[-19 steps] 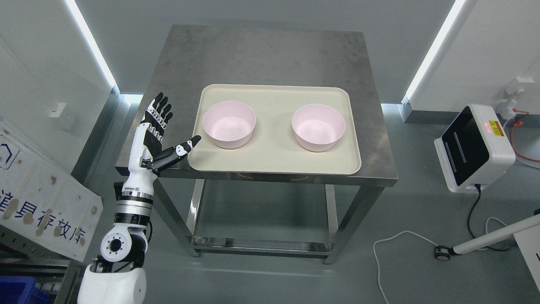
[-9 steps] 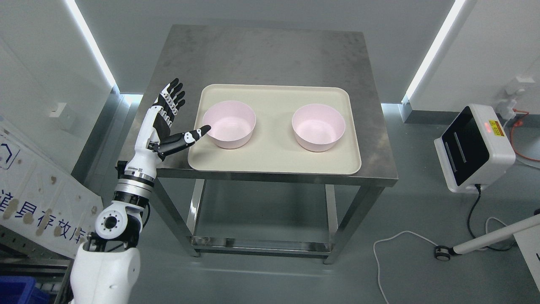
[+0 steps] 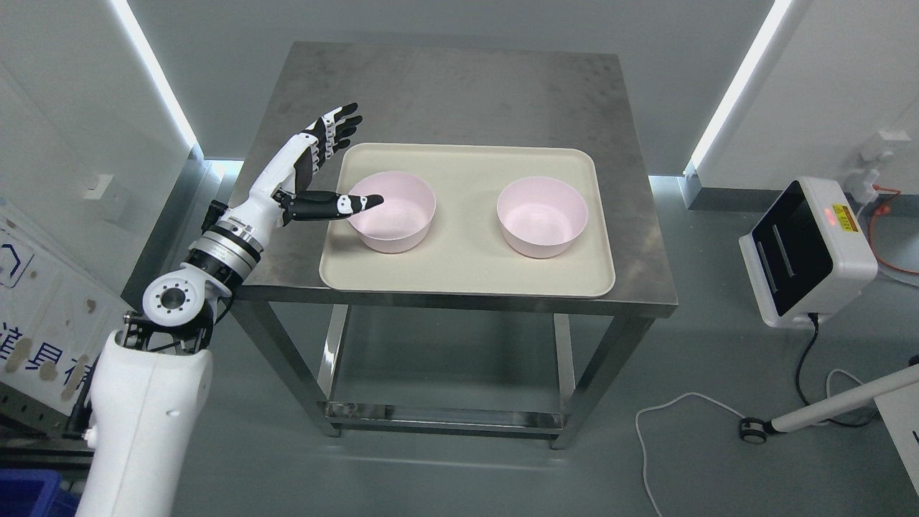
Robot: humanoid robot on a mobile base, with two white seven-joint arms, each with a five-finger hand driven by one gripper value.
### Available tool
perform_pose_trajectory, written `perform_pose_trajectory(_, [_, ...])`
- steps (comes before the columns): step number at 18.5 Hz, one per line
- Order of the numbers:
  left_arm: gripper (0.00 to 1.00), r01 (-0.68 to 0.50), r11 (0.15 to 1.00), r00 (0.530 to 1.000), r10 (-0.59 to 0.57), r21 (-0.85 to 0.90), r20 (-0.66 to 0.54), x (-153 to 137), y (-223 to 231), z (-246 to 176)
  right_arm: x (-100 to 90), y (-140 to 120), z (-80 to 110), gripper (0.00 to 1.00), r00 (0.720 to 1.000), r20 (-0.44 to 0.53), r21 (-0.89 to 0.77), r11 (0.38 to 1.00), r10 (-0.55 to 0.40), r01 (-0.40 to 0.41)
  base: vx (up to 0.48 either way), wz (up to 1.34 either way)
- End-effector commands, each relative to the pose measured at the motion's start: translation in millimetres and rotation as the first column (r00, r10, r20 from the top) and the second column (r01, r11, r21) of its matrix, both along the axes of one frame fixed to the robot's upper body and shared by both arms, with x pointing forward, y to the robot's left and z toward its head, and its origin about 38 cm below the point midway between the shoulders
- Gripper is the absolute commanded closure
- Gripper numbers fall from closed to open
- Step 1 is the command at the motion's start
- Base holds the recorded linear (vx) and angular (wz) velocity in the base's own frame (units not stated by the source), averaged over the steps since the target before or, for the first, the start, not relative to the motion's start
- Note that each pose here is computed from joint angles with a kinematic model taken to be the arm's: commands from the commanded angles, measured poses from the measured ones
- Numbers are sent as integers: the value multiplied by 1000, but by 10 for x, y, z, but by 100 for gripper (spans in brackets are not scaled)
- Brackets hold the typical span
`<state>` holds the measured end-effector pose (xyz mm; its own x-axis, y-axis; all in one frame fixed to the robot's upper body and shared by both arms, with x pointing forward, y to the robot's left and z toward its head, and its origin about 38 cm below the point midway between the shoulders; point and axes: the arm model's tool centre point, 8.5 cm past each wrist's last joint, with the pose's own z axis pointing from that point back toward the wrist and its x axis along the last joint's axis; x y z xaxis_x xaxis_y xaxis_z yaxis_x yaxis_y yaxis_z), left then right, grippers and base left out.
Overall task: Stack pink IKEA bowls on left shelf middle
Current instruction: 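Move the left hand over the pink bowl nearer the left arm, then lower the left hand fingers into the nearer pink bowl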
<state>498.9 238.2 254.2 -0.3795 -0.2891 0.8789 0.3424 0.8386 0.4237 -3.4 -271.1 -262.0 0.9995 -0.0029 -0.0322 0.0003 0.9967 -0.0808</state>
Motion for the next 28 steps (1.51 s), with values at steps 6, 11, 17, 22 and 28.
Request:
perform_pose_trajectory(6, [7,85,918,980,-7,387,-198,500,-97,-322,-75,-114,6,0,1000,3,-18,1000,-10,10,0,0])
perform_pose_trajectory(11, [7,65,915,971,34,399,-236,541,42,-447,-75,-114,6,0,1000,3,-18,1000,-10,10,0,0])
perform_pose_trajectory(17, [11,7,927,968,88,375,-235,690,235,-293,-73,-114,6,0,1000,4,-18,1000,-10,10,0,0])
perform_pose_trajectory(22, [21,11,929,968,82,370,-237,689,230,-289,-73,-114,6,0,1000,4,-18,1000,-10,10,0,0])
perform_pose_trajectory(28, [34,19,948,973,54,316,-223,689,131,-239,-75,-114,6,0,1000,3,-18,1000,-11,11,0,0])
